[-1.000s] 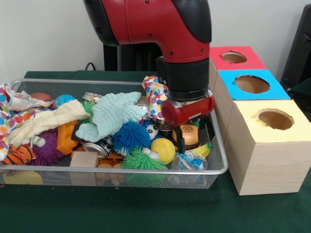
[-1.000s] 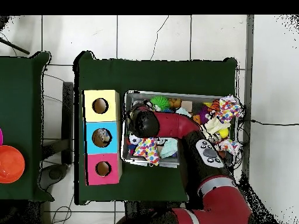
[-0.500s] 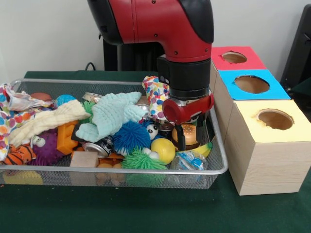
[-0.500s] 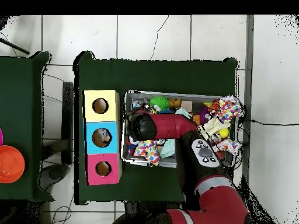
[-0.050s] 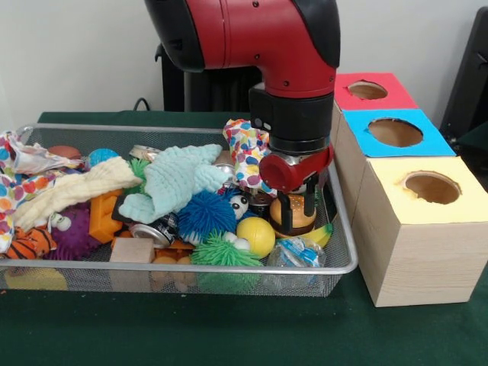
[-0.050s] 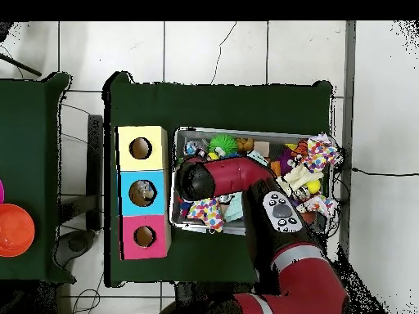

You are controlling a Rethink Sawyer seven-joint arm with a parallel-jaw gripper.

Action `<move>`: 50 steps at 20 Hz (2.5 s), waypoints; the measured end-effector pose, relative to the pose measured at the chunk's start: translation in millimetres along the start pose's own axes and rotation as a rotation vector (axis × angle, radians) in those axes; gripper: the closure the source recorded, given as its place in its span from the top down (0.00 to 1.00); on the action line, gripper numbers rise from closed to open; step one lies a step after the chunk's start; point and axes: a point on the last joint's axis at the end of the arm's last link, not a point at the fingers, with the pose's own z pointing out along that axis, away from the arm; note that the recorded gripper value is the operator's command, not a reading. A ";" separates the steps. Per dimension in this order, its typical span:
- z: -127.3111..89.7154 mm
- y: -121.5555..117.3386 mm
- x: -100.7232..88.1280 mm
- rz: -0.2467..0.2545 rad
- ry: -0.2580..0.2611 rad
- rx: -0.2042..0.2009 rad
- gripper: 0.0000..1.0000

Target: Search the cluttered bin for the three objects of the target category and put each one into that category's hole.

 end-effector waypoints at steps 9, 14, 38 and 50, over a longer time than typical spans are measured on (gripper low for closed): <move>-8.1 -6.1 -12.3 0.118 -0.019 -0.030 1.00; -18.0 -2.7 -25.9 0.314 -0.027 -0.081 1.00; -18.2 33.0 -0.1 0.612 0.033 -0.115 1.00; -16.8 27.1 9.0 0.634 0.041 -0.112 1.00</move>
